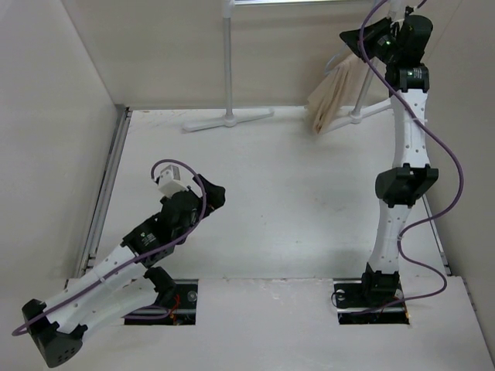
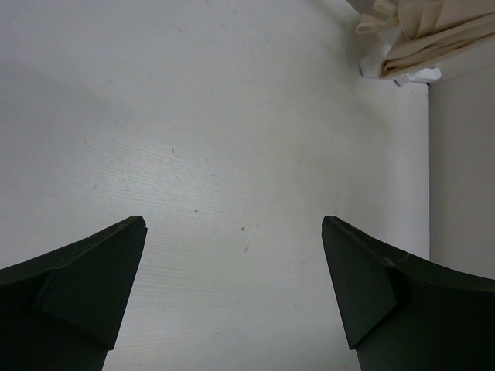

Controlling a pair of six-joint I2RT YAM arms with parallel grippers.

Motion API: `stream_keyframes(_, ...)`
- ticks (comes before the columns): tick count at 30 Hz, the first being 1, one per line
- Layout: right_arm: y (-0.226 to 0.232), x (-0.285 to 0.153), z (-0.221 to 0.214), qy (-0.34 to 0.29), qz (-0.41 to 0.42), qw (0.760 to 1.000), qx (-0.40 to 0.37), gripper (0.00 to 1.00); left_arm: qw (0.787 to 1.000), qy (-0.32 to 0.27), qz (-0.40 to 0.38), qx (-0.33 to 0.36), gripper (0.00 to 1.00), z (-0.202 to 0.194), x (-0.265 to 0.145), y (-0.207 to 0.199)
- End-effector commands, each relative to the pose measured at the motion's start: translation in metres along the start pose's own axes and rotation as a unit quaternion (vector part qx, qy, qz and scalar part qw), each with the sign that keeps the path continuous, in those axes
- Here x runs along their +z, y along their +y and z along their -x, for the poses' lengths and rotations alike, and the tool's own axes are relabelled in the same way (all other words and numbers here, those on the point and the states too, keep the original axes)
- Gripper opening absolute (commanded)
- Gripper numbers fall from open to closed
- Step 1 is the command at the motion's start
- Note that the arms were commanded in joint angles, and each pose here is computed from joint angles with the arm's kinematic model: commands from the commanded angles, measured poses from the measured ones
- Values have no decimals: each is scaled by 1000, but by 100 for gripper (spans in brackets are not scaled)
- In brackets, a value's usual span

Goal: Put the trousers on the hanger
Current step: Hang the hanger with trousers onto the clothesline

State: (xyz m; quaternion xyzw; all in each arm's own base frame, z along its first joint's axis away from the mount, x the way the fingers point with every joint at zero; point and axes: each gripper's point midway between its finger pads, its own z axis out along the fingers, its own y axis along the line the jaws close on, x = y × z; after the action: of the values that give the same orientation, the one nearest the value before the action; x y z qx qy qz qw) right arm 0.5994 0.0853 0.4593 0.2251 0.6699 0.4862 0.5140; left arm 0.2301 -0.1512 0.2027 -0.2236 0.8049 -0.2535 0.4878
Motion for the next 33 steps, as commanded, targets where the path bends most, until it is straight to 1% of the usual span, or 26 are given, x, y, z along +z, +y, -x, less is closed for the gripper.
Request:
stream_keyframes(1,31,-16,26,-35,40,998,-41,0,1000,-6,-13,-11,100,-1,4,-7)
stream_keyframes(8,-13,-6,14,-18,-25,998,-56,0,1000,-4,-14,-11,100,-4,6,-7)
stream_keyframes(13,-16,-10,6,-16,-51,996,-74,0,1000,-4,-10,-13,100,-5,7,-5)
stream_keyframes(14,-14,-12,5,-17,-55,995,-76,3,1000,-3,-10,-14,100,-6,8,-5)
stream_keyframes(15,-11,-15,4,-19,-57,995,-78,8,1000,-3,-9,-13,100,-6,8,-5)
stream_keyframes(16,-7,-17,2,-23,-59,995,-83,14,1000,-2,-8,-13,100,-6,8,-5)
stream_keyframes(17,-2,-20,0,-27,-59,994,-90,24,1000,-2,-8,-13,100,-6,9,-5)
stream_keyframes(19,7,-30,0,-42,-61,992,-103,46,1000,-4,-9,-13,100,-5,8,-6)
stream_keyframes(21,12,-44,-1,-62,-65,990,-109,66,1000,-7,-6,-13,100,-3,7,-4)
stream_keyframes(23,14,-63,-6,-80,-60,989,-112,81,1000,-10,1,-13,100,-1,7,0)
stream_keyframes(25,13,-79,-14,-85,-59,988,-111,91,1000,-10,6,-10,100,1,5,3)
stream_keyframes(26,10,-88,-19,-85,-63,988,-109,100,1000,-10,9,-9,100,1,5,5)
stream_keyframes(30,-4,-123,-50,-71,-80,987,-116,100,1000,-5,21,1,100,1,5,10)
stream_keyframes(33,-19,-155,-78,-73,-102,983,-134,100,1000,4,20,4,100,-1,5,10)
